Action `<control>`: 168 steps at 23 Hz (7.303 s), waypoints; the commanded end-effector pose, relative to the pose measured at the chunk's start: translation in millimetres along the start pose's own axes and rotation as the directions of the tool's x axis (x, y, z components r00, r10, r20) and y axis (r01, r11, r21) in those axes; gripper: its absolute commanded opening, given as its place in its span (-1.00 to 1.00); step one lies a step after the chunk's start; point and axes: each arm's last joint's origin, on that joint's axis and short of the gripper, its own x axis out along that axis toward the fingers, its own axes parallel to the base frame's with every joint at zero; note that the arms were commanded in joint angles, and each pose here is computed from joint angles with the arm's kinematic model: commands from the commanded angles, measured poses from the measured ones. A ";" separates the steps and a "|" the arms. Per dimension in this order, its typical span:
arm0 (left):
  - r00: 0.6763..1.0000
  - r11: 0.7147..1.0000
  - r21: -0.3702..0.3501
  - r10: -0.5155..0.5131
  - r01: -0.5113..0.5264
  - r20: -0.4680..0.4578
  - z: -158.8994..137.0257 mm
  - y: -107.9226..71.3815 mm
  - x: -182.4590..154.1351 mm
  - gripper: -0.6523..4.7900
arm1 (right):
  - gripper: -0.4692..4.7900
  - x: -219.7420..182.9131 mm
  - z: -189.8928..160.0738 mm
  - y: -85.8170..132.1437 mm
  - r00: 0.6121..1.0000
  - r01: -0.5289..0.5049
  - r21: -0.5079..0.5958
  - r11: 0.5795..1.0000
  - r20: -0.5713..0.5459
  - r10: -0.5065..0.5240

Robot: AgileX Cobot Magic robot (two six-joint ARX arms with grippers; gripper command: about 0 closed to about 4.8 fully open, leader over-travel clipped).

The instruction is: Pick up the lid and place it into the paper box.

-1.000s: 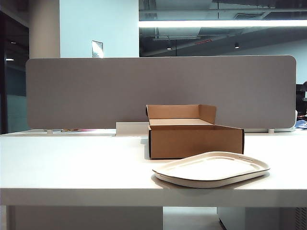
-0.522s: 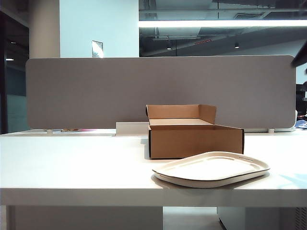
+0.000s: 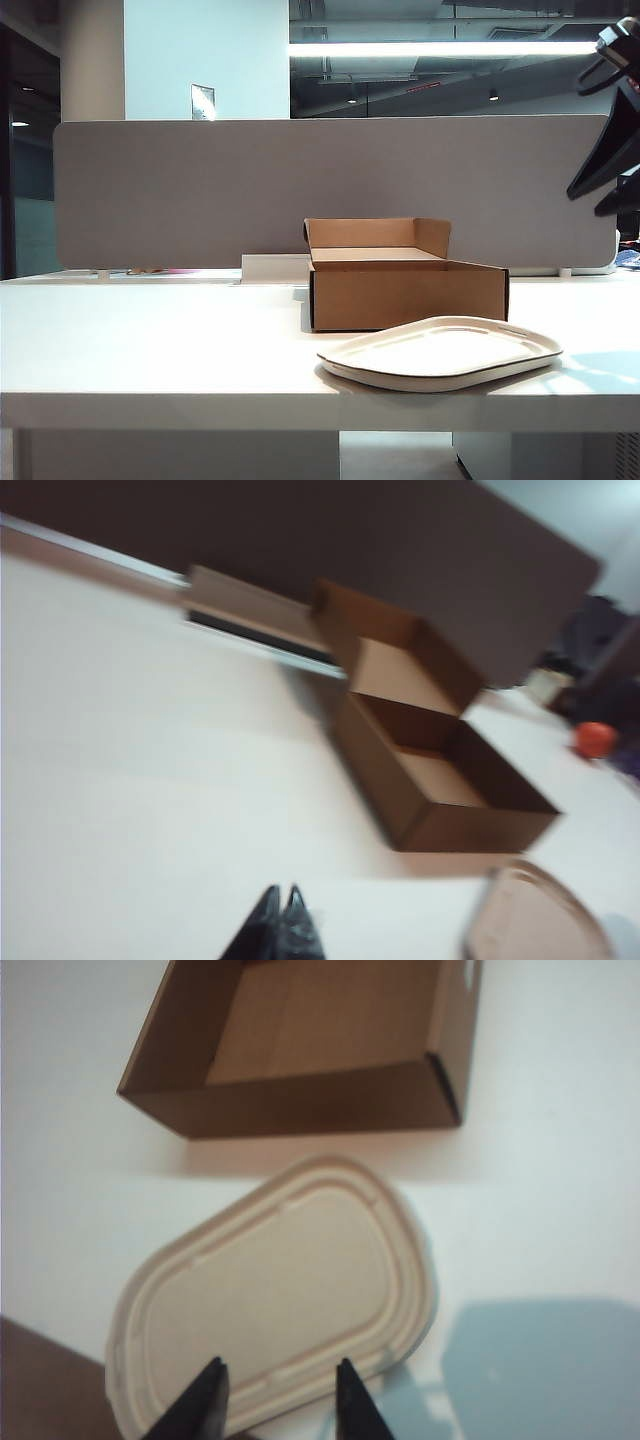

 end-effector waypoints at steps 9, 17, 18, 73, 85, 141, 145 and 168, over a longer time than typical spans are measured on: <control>0.971 0.977 -0.095 -0.204 0.193 -0.123 2.8 -22.9 -0.8 -0.77 | -0.22 0.9 -2.4 2.8 0.999 -0.009 0.003 1.000 -0.034 0.009; 0.983 0.985 0.079 -0.141 0.151 -0.113 1.8 -20.9 -0.5 -0.77 | -0.21 23.8 2.5 -7.1 1.000 -0.006 0.001 1.000 -0.028 0.006; 0.991 0.985 0.135 -0.094 0.106 -0.095 2.1 -19.3 -0.2 -0.77 | -0.12 30.8 0.9 -10.9 0.999 0.000 0.011 1.000 -0.051 0.001; 0.941 0.911 0.253 0.338 -0.325 -0.008 -20.2 5.2 3.9 -0.77 | -0.86 80.4 33.3 -0.3 0.980 -0.173 -0.173 0.970 0.065 0.187; 0.943 0.913 0.251 0.333 -0.323 0.001 -19.3 4.8 4.0 -0.77 | -0.85 75.8 128.2 19.5 0.878 0.041 -0.253 0.967 0.471 0.086; 0.941 0.913 0.254 0.336 -0.318 -0.030 -22.1 5.6 3.7 -0.77 | -0.83 -48.6 -88.7 -22.0 0.760 0.336 -0.056 0.940 0.606 -0.236; 0.938 0.912 0.255 0.343 -0.320 -0.047 -23.8 6.2 3.4 -0.77 | -0.83 -53.2 -101.8 -20.6 0.740 0.333 -0.064 0.941 0.636 -0.219; 0.928 0.876 0.346 0.372 -0.337 -0.037 -25.3 7.9 3.3 -0.77 | -0.82 -40.5 -118.1 -31.9 0.753 0.372 -0.023 0.928 0.592 -0.287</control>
